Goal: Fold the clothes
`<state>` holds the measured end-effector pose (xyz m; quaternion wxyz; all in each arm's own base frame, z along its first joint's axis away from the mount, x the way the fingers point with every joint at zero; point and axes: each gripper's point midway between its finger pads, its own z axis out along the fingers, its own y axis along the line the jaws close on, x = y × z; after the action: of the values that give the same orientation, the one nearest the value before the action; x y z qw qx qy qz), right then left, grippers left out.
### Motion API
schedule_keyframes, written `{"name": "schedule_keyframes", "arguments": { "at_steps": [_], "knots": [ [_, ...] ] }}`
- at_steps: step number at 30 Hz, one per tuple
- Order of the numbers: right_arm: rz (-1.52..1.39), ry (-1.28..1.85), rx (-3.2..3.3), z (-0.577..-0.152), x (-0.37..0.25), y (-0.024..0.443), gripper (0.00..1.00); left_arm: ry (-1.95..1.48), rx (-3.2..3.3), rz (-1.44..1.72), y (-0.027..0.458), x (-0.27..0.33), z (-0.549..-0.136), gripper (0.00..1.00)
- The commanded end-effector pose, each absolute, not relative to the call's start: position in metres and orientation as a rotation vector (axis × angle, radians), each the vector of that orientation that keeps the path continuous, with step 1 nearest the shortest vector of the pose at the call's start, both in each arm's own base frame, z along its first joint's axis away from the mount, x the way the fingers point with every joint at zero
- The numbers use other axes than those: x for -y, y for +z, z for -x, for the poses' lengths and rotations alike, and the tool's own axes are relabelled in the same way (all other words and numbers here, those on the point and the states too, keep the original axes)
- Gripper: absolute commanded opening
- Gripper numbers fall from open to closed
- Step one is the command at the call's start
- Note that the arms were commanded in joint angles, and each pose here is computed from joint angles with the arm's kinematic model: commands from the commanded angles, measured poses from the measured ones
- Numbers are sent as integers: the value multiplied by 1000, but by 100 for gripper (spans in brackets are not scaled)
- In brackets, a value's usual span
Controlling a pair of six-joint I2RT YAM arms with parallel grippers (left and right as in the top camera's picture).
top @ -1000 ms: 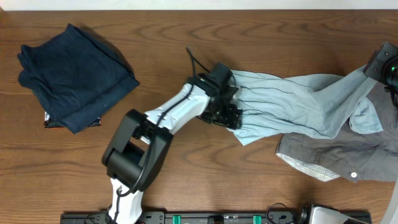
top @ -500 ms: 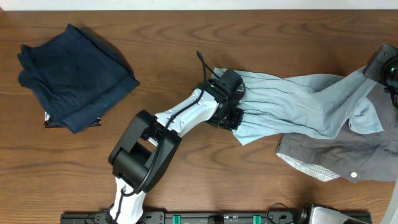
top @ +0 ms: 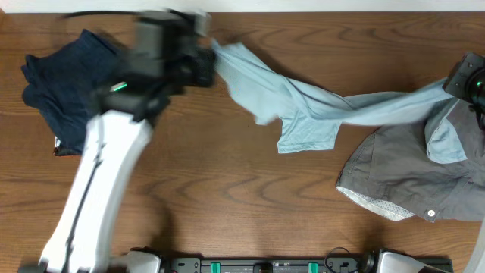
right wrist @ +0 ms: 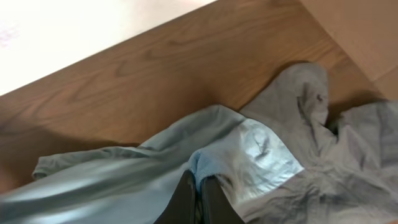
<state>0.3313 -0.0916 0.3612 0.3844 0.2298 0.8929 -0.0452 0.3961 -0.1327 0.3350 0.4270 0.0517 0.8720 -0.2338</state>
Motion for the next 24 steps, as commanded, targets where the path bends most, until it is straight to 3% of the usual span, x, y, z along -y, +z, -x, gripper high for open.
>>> {"name": "schedule_keyframes", "arguments": {
  "at_steps": [1,8,13,17,24],
  "knots": [
    [-551,-82,-2261,-331,87,368,1,-530,-2056,-92,378,102,-378,6],
    [-529,-74,-2153,-311,82,403,1,-422,-1819,7,455,46,-324,6],
    [-481,-80,-2086,-300,78,429,1,-372,-1744,44,476,28,-299,6],
    [-435,-32,-2145,-312,71,416,1,-400,-1824,49,455,31,-310,6],
    [-372,94,-2323,-374,60,357,1,-436,-2072,60,372,36,-385,6]
  ]
}}
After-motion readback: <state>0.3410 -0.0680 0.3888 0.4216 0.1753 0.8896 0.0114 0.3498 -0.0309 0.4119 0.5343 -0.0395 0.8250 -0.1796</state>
